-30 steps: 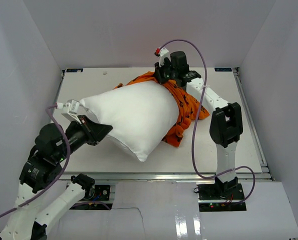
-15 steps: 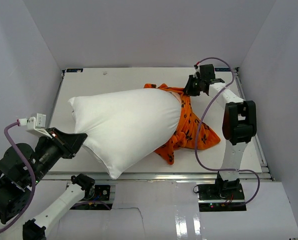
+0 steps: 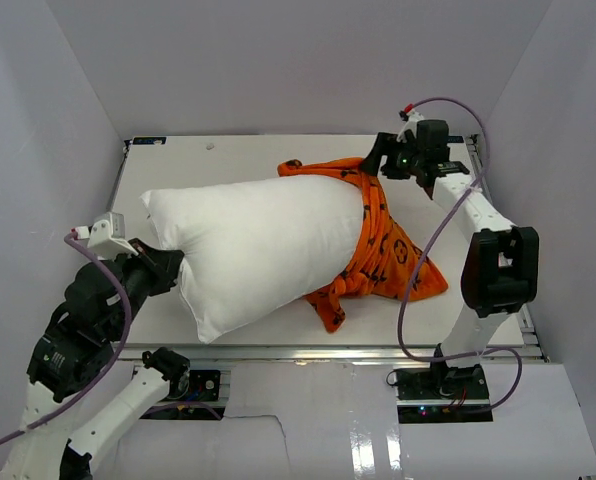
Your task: Remove the pillowcase from the pillow
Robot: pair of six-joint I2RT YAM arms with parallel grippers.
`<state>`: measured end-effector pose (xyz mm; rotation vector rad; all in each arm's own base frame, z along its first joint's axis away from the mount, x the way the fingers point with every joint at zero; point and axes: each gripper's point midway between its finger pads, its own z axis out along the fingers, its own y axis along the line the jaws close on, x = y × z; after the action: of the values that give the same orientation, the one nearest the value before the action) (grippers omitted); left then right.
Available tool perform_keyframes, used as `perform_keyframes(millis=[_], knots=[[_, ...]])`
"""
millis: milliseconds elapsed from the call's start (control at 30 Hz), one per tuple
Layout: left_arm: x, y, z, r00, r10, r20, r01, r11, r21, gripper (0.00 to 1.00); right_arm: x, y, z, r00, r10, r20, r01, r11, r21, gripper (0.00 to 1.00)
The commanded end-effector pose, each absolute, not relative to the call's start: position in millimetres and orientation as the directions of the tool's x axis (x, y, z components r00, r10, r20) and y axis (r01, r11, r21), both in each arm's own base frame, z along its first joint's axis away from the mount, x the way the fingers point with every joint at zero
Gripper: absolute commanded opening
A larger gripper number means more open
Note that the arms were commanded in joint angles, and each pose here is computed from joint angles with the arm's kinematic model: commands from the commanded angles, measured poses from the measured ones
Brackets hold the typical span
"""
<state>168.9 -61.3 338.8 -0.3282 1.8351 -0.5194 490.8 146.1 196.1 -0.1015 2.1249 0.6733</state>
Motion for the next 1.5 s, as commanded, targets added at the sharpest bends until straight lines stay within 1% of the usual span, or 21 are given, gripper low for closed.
perform_keyframes(millis=[0, 33, 133, 167, 200, 267, 300, 367, 400, 467, 500, 533, 600, 800, 933, 1000, 1100, 1200, 1333, 1367, 1467], knots=[[185.6, -72.1, 354.6, -0.234, -0.558, -0.797, 0.077, 0.806, -0.587, 0.00, 469.9, 186.5, 258.4, -0.448, 0.102, -0.888, -0.467, 0.821, 0.329, 0.78], [186.3, -74.9, 347.9, -0.248, -0.568, -0.785, 0.072, 0.797, -0.599, 0.00, 464.3, 188.6, 264.0, -0.445, 0.107, -0.889, -0.471, 0.817, 0.334, 0.83], [189.5, -79.0, 321.3, -0.276, -0.580, -0.766, 0.051, 0.787, -0.614, 0.00, 439.3, 191.1, 279.5, -0.414, 0.112, -0.903, -0.462, 0.829, 0.315, 0.85], [194.1, -82.4, 306.1, -0.291, -0.578, -0.762, 0.040, 0.788, -0.614, 0.00, 418.1, 200.2, 276.5, -0.407, 0.098, -0.908, -0.484, 0.820, 0.306, 0.87], [195.4, -84.2, 299.6, -0.300, -0.577, -0.760, 0.038, 0.788, -0.614, 0.00, 412.7, 199.0, 276.5, -0.388, 0.102, -0.916, -0.471, 0.833, 0.292, 0.97], [199.9, -90.2, 287.2, -0.322, -0.579, -0.749, 0.035, 0.783, -0.621, 0.00, 391.1, 201.5, 287.1, -0.353, 0.113, -0.929, -0.483, 0.828, 0.284, 0.95], [200.8, -93.0, 284.0, -0.332, -0.577, -0.746, 0.039, 0.782, -0.622, 0.00, 381.4, 198.8, 268.6, -0.382, 0.103, -0.918, -0.468, 0.835, 0.289, 0.95], [204.1, -99.6, 281.9, -0.344, -0.576, -0.742, 0.057, 0.776, -0.629, 0.00, 355.8, 197.3, 269.8, -0.372, 0.110, -0.922, -0.474, 0.831, 0.291, 0.95], [205.2, -100.9, 278.0, -0.350, -0.574, -0.740, 0.055, 0.776, -0.628, 0.00, 342.1, 194.5, 241.0, -0.418, 0.089, -0.904, -0.461, 0.837, 0.295, 0.95], [207.1, -103.2, 278.3, -0.352, -0.576, -0.738, 0.061, 0.772, -0.632, 0.00, 317.3, 192.9, 231.8, -0.424, 0.075, -0.903, -0.464, 0.838, 0.287, 0.95], [207.5, -104.4, 278.7, -0.354, -0.574, -0.738, 0.065, 0.773, -0.632, 0.00, 306.8, 186.5, 206.0, -0.459, 0.052, -0.887, -0.441, 0.853, 0.278, 0.96], [208.1, -105.0, 279.4, -0.355, -0.574, -0.738, 0.066, 0.772, -0.632, 0.00, 296.7, 183.0, 209.0, -0.440, 0.057, -0.896, -0.445, 0.853, 0.273, 0.96], [208.7, -106.5, 280.1, -0.361, -0.569, -0.739, 0.069, 0.774, -0.630, 0.00, 279.5, 174.9, 191.8, -0.448, 0.059, -0.892, -0.430, 0.861, 0.273, 0.97], [213.9, -105.5, 286.6, -0.344, -0.570, -0.746, 0.063, 0.778, -0.624, 0.00, 260.1, 158.1, 165.2, -0.474, 0.079, -0.877, -0.349, 0.898, 0.269, 1.00], [221.8, -107.7, 287.0, -0.349, -0.561, -0.751, 0.050, 0.789, -0.613, 0.00, 249.6, 151.8, 173.0, -0.465, 0.076, -0.882, -0.341, 0.904, 0.258, 1.00], [224.4, -109.3, 285.0, -0.357, -0.559, -0.748, 0.042, 0.791, -0.611, 0.00, 249.7, 149.6, 175.4, -0.451, 0.082, -0.889, -0.337, 0.906, 0.255, 1.00], [228.0, -111.8, 282.0, -0.365, -0.557, -0.746, 0.037, 0.792, -0.609, 0.00, 248.5, 153.7, 171.7, -0.475, 0.080, -0.876, -0.344, 0.900, 0.269, 1.00], [229.5, -104.5, 282.9, -0.340, -0.557, -0.758, 0.014, 0.803, -0.596, 0.00, 245.8, 152.7, 155.3, -0.516, 0.070, -0.854, -0.327, 0.905, 0.271, 1.00], [230.4, -105.1, 287.5, -0.336, -0.563, -0.755, 0.014, 0.798, -0.602, 0.00, 242.5, 145.4, 142.9, -0.528, 0.077, -0.846, -0.293, 0.919, 0.266, 1.00], [231.7, -108.4, 286.6, -0.350, -0.555, -0.754, 0.019, 0.801, -0.599, 0.00, 242.2, 144.5, 144.4, -0.523, 0.086, -0.848, -0.288, 0.919, 0.271, 0.96], [233.5, -109.8, 285.0, -0.365, -0.540, -0.759, 0.017, 0.811, -0.585, 0.00, 240.5, 142.7, 143.3, -0.509, 0.104, -0.854, -0.283, 0.917, 0.281, 0.95]])
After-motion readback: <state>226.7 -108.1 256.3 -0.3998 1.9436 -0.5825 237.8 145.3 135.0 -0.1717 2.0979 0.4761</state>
